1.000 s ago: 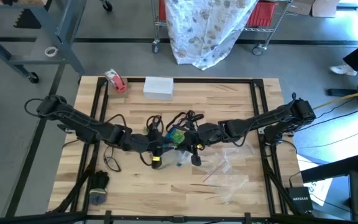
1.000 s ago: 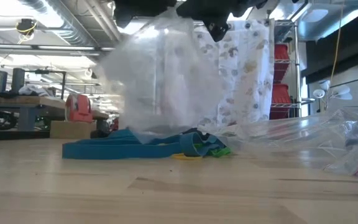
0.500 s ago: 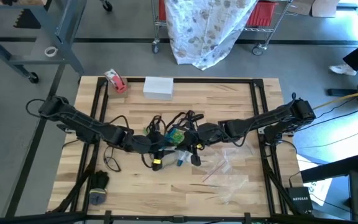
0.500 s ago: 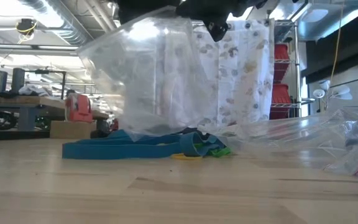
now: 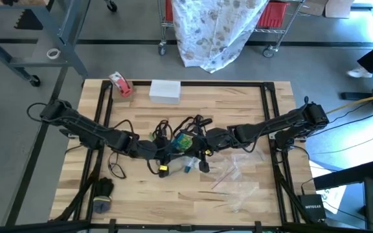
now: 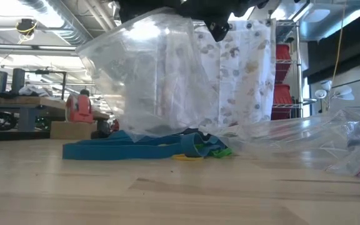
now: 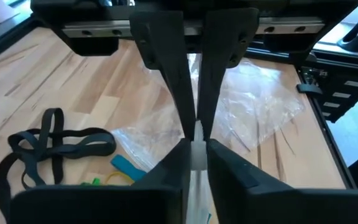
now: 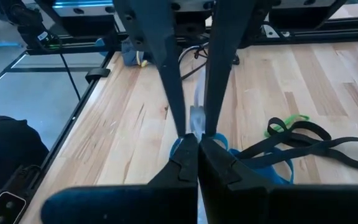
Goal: Sort rubber bands
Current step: Open the transparent zip bag
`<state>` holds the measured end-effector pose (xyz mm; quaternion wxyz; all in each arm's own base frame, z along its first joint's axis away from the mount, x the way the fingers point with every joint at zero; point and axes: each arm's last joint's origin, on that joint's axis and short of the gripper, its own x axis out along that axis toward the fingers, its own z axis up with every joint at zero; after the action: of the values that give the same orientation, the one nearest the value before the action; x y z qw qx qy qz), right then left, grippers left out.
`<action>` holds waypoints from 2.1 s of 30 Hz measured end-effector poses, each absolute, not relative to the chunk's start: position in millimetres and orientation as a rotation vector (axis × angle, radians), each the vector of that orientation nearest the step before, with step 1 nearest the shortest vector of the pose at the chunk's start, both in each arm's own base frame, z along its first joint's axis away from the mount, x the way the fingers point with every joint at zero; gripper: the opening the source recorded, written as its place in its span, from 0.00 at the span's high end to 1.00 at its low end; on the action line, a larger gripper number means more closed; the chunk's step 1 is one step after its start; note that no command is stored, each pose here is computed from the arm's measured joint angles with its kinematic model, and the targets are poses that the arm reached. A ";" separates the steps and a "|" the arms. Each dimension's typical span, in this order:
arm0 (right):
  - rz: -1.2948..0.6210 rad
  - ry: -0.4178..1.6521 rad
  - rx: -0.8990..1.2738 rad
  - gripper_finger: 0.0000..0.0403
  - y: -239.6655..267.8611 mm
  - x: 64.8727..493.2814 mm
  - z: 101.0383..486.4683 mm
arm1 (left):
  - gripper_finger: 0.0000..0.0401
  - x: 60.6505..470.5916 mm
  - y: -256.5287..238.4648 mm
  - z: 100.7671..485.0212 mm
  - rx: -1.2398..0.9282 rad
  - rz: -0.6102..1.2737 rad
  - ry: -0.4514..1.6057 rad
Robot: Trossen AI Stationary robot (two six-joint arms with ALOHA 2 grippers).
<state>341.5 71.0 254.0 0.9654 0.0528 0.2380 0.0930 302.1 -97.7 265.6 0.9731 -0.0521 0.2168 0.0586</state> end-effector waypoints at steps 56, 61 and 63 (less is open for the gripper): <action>0.198 0.424 0.054 0.82 71.9 346.6 254.8 | 0.94 297.4 -105.6 262.4 -0.160 0.116 0.471; 0.193 0.427 0.019 0.98 71.7 346.8 253.6 | 0.94 297.3 -105.2 262.1 -0.172 0.124 0.473; 0.168 0.435 0.004 0.98 71.2 346.5 252.8 | 0.94 297.3 -104.8 261.9 -0.176 0.130 0.474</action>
<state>346.5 71.2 252.8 0.9730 0.0019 0.2154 0.0831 297.3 -104.8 261.9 0.9661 -0.0870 0.2343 0.0644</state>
